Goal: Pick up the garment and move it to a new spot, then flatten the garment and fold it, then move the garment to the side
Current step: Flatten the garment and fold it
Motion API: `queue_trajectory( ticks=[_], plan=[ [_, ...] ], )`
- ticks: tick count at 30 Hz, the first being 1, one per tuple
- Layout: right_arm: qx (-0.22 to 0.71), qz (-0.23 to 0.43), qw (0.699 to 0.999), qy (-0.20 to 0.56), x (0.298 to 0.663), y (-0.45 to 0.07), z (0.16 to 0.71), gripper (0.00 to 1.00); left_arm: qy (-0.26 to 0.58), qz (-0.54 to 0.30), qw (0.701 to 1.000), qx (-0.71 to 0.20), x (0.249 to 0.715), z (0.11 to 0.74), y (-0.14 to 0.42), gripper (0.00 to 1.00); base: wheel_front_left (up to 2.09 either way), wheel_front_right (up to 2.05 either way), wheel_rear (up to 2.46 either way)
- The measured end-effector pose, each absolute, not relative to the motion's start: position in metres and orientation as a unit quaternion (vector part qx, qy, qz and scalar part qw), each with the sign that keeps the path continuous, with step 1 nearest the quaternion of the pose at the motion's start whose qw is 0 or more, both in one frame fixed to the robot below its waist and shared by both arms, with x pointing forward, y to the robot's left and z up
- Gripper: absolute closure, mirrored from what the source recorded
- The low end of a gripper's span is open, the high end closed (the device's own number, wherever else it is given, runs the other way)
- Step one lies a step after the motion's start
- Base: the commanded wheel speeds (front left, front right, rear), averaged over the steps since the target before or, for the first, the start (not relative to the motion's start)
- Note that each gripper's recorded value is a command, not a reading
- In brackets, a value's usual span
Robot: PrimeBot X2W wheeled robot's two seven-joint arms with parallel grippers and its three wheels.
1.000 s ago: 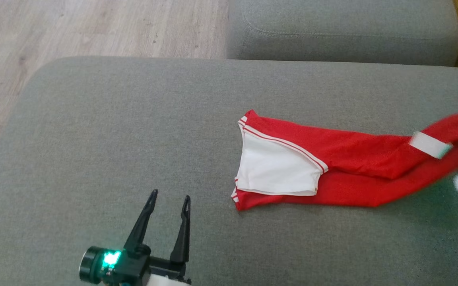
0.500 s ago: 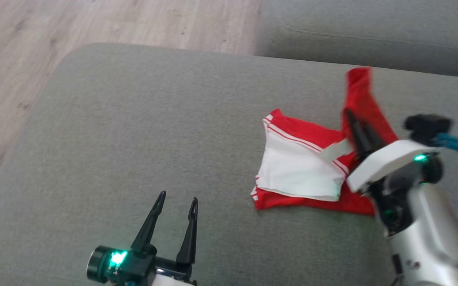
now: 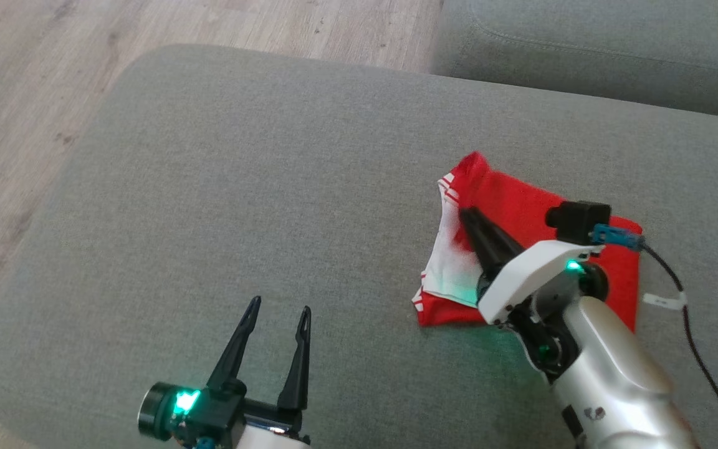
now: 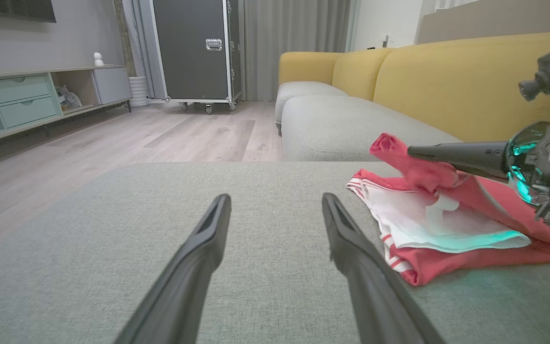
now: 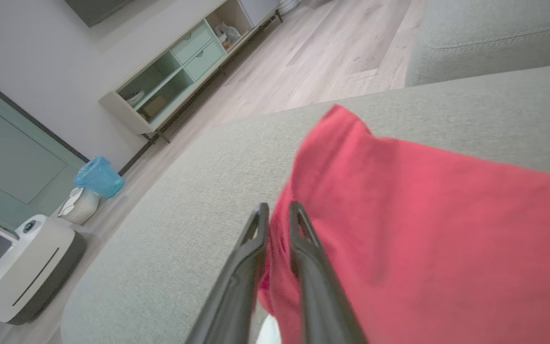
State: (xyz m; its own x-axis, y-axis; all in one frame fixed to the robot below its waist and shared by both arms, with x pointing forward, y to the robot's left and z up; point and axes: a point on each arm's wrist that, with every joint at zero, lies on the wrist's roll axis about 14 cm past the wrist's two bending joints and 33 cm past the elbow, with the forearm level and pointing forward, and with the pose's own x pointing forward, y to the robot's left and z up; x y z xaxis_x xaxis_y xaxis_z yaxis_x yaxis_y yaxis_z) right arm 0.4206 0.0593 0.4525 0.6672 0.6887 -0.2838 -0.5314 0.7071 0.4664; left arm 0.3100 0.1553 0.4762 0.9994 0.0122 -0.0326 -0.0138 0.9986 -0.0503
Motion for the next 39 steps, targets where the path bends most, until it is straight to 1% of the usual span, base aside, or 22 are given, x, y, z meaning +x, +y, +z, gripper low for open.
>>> queue_trajectory(
  ticks=[5, 11, 13, 16, 22, 28, 32, 35, 39],
  plan=[
    [0.190, 0.351, 0.890, 0.220, 0.415, 0.069, 0.456, 0.00, 0.016, 0.000, 1.000, -0.026, 0.311, 0.476, 0.153, 0.00, 0.00, 0.00, 0.00],
    [0.181, 0.330, 0.911, 0.166, 0.420, 0.050, 0.474, 0.00, 0.002, 0.001, 1.000, -0.031, 0.313, 0.483, 0.154, 0.00, 0.00, 0.00, 0.00],
    [0.172, 0.318, 0.922, 0.135, 0.423, 0.035, 0.483, 0.00, -0.001, 0.005, 0.999, -0.037, 0.313, 0.484, 0.155, 0.00, 0.00, 0.00, 0.00],
    [0.157, 0.287, 0.940, 0.092, 0.423, -0.003, 0.489, 0.00, -0.001, 0.009, 0.999, -0.046, 0.310, 0.484, 0.155, 0.00, 0.00, 0.00, 0.00],
    [0.123, 0.225, 0.966, 0.030, 0.408, -0.076, 0.498, 0.00, -0.005, -0.006, 0.999, -0.051, 0.311, 0.485, 0.146, 0.00, 0.00, 0.00, 0.00],
    [0.110, 0.150, 0.982, -0.018, 0.382, -0.140, 0.513, 0.00, -0.016, -0.028, 0.998, -0.051, 0.311, 0.492, 0.134, 0.00, 0.00, 0.00, 0.00],
    [0.116, 0.104, 0.988, -0.015, 0.352, -0.166, 0.502, 0.00, -0.013, -0.029, 0.998, -0.050, 0.306, 0.489, 0.133, 0.00, 0.00, 0.00, 0.00],
    [0.104, 0.094, 0.990, 0.002, 0.330, -0.171, 0.488, 0.00, -0.008, -0.029, 0.998, -0.049, 0.300, 0.485, 0.133, 0.00, 0.00, 0.00, 0.00],
    [0.073, 0.106, 0.991, 0.018, 0.312, -0.164, 0.476, 0.00, -0.002, -0.026, 0.998, -0.049, 0.293, 0.481, 0.134, 0.00, 0.00, 0.00, 0.00]
  ],
)
